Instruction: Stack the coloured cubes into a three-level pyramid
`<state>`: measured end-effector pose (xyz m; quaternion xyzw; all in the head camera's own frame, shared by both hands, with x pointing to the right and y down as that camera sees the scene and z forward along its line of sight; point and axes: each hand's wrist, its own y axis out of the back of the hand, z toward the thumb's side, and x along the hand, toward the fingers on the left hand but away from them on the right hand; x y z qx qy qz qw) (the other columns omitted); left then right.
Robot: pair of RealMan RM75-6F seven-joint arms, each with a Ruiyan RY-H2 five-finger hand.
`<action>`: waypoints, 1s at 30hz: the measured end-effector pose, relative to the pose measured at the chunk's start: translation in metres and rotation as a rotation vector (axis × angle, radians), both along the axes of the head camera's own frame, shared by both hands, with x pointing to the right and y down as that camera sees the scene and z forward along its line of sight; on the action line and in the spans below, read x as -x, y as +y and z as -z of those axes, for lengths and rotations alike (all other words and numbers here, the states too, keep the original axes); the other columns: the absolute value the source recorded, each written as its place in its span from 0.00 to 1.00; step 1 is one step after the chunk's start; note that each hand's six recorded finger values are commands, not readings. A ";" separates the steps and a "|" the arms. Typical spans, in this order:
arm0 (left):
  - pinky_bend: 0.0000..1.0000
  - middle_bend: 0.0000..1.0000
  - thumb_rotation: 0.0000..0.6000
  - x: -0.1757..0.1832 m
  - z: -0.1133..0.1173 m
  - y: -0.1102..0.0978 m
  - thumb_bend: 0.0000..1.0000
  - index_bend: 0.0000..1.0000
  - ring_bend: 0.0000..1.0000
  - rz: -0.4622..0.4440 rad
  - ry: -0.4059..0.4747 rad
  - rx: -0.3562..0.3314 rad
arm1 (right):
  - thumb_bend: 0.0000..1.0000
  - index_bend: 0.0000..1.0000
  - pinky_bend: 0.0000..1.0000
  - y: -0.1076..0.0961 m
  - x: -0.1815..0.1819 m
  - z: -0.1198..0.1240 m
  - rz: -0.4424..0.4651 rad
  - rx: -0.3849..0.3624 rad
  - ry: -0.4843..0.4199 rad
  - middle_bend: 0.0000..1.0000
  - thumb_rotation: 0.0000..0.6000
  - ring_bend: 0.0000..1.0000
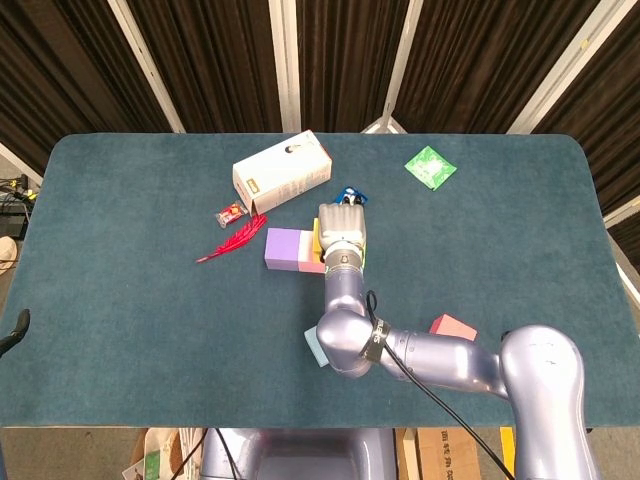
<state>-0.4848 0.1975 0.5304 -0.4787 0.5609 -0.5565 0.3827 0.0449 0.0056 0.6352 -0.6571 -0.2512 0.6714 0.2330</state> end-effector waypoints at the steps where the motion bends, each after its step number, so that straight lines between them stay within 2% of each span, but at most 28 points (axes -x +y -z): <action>1: 0.00 0.01 1.00 0.000 0.000 0.000 0.35 0.05 0.00 0.000 0.000 0.000 | 0.27 0.31 0.00 0.000 0.000 0.000 0.000 0.001 0.000 0.29 1.00 0.11; 8: 0.00 0.01 1.00 0.000 0.000 0.000 0.35 0.05 0.00 0.000 -0.001 0.001 | 0.27 0.27 0.00 -0.001 0.000 0.000 -0.002 0.000 -0.002 0.27 1.00 0.10; 23: 0.00 0.01 1.00 0.000 -0.001 0.000 0.35 0.05 0.00 0.002 -0.002 0.001 | 0.27 0.26 0.00 0.000 0.001 0.000 0.003 0.005 0.004 0.25 1.00 0.09; 26: 0.00 0.01 1.00 0.000 -0.001 0.000 0.35 0.05 0.00 0.003 -0.002 -0.001 | 0.27 0.22 0.00 0.001 0.002 0.000 0.006 0.006 0.002 0.21 1.00 0.06; 30: 0.00 0.01 1.00 0.001 0.000 0.000 0.35 0.05 0.00 0.005 -0.002 -0.003 | 0.27 0.11 0.00 0.003 0.002 0.000 0.009 0.018 0.004 0.12 1.00 0.01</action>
